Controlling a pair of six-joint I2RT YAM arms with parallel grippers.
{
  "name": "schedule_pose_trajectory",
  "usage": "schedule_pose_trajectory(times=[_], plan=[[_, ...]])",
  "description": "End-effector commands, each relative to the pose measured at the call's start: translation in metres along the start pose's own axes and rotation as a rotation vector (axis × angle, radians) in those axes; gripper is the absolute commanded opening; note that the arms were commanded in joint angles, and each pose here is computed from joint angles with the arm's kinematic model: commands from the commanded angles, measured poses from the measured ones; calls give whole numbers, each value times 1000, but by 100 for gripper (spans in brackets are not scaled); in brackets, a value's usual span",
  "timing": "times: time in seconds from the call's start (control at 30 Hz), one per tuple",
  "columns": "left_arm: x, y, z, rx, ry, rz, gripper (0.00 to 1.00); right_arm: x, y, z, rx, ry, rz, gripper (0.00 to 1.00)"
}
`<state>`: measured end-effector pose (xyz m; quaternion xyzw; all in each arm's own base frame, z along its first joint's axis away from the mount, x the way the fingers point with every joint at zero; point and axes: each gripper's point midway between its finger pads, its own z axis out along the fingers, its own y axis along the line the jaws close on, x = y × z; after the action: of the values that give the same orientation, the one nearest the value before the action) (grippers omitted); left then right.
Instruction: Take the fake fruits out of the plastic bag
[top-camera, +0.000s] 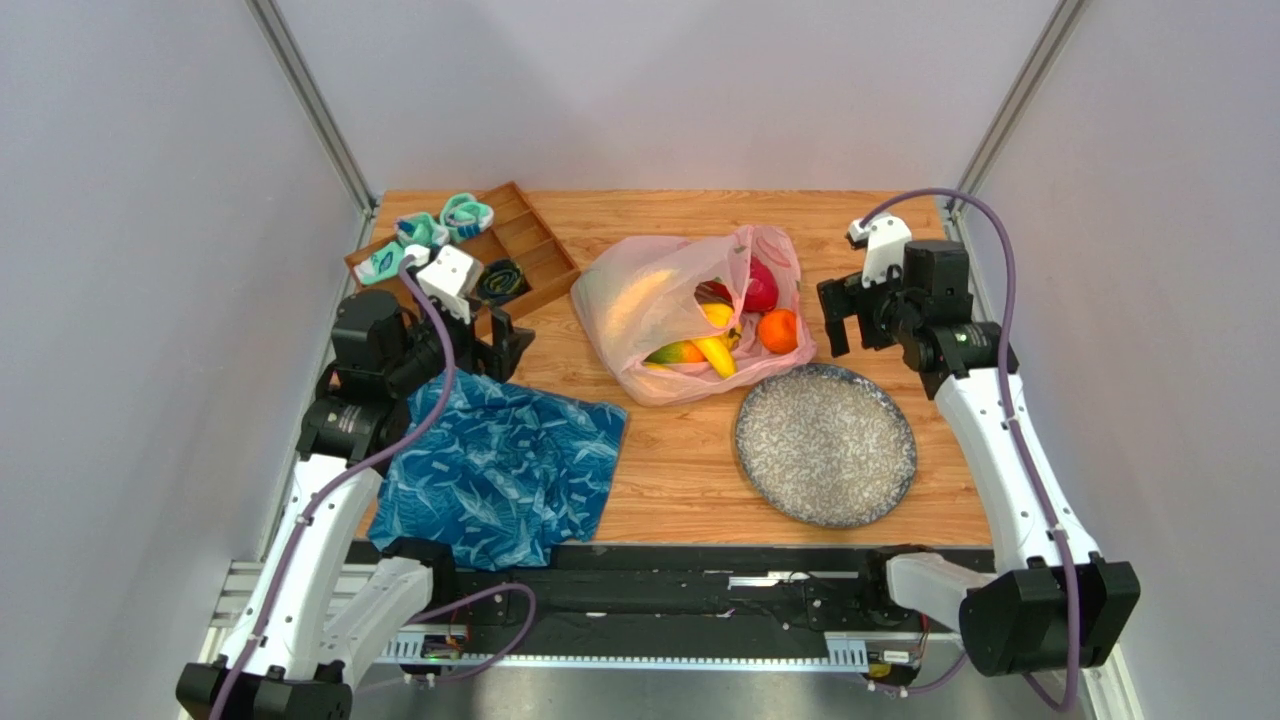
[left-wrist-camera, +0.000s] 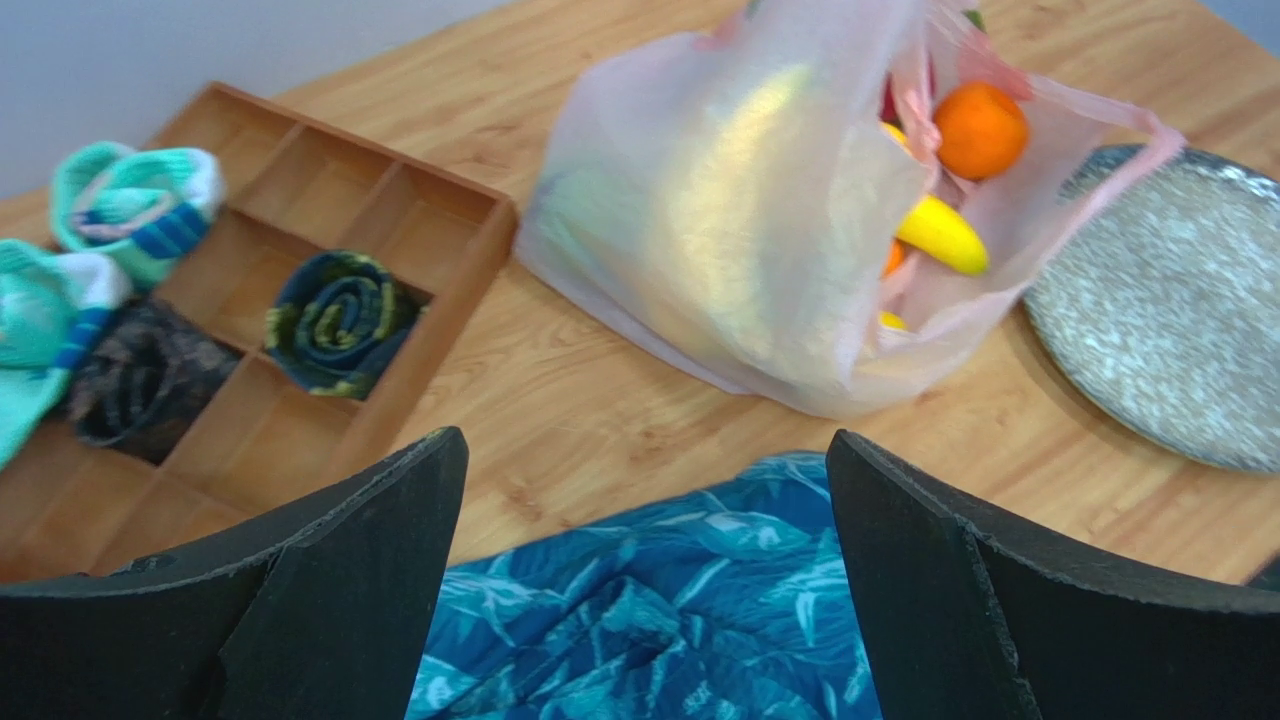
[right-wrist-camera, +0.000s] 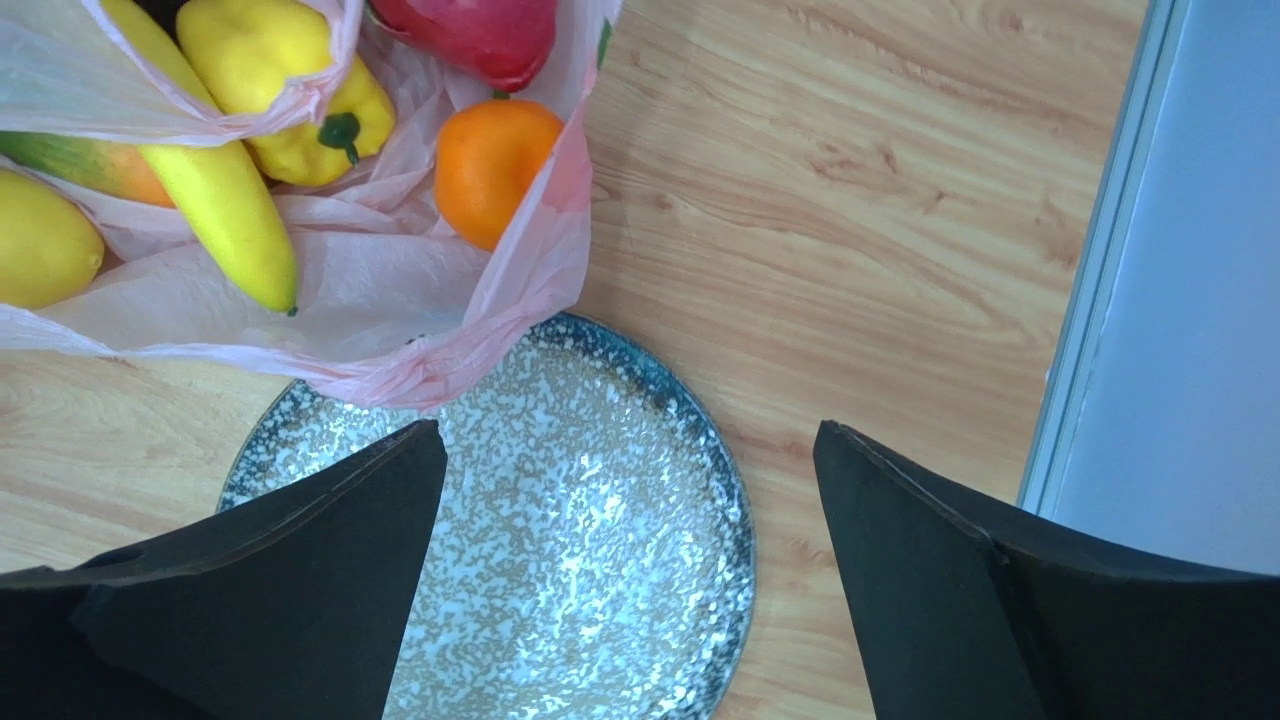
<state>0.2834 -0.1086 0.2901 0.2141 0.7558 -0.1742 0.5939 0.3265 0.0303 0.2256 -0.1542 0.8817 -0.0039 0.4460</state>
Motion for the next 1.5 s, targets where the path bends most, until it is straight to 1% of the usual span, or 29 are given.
schedule_pose_trajectory(times=[0.0,0.03,0.07,0.1,0.13,0.2,0.27,0.3,0.4,0.43,0.5,0.53,0.57,0.63,0.7,0.73,0.8,0.9,1.0,1.03,1.07,1.1,1.13,1.23,1.27,1.33,1.37,1.4,1.47], plan=[[-1,-26,4,120,36,-24,98,-34,16,0,-157,-64,-211,99],[-8,-29,3,142,32,-18,98,-39,20,2,-189,-77,-238,97],[-9,-42,2,220,41,-11,98,-43,26,7,-216,-85,-254,97],[1,-49,2,270,93,-27,96,-57,27,15,-222,-104,-266,97],[-4,-55,1,303,97,-21,95,-62,30,21,-229,-101,-275,96],[8,-63,4,330,167,-56,94,-83,36,36,-239,-110,-296,94],[6,-68,8,343,178,-92,92,-101,41,43,-245,-141,-310,93],[8,-68,14,345,192,-112,89,-109,40,51,-228,-153,-319,91],[11,-65,32,273,244,-303,91,-131,43,75,-212,-175,-334,89],[12,-69,37,249,273,-452,91,-136,47,89,-212,-170,-324,89],[19,-73,55,251,302,-548,91,-144,46,102,-193,-179,-313,89],[20,-77,62,236,311,-567,91,-145,50,113,-201,-171,-309,89],[26,-76,74,230,329,-568,91,-146,54,117,-221,-169,-296,89],[24,-76,87,216,328,-546,90,-144,63,123,-263,-150,-276,90],[32,-72,99,180,365,-564,89,-137,75,128,-309,-109,-246,89],[26,-70,102,171,359,-569,89,-132,79,129,-313,-90,-235,90],[27,-71,105,183,375,-558,89,-107,89,131,-348,-14,-177,90],[7,-70,106,213,329,-498,88,-71,103,132,-403,93,-93,91],[-27,-74,103,289,242,-375,89,-58,114,142,-448,126,-52,92],[-32,-78,101,338,231,-313,89,-60,117,146,-453,130,-23,92],[-32,-79,102,361,234,-283,89,-62,119,152,-460,133,-7,92],[-42,-79,102,374,214,-248,89,-63,121,159,-462,139,7,92],[-41,-78,102,381,222,-210,89,-69,124,172,-464,140,24,92],[-47,-73,106,366,211,-168,89,-86,140,185,-518,117,23,78],[-49,-71,108,355,206,-165,89,-91,152,180,-576,110,21,65],[-51,-70,108,349,195,-157,89,-101,178,169,-667,89,3,55],[-52,-69,108,348,191,-155,89,-109,190,158,-724,68,-5,47],[-50,-70,108,348,193,-159,89,-111,199,152,-751,61,-13,44],[-51,-70,108,348,184,-168,89,-116,222,128,-844,40,-36,41]])
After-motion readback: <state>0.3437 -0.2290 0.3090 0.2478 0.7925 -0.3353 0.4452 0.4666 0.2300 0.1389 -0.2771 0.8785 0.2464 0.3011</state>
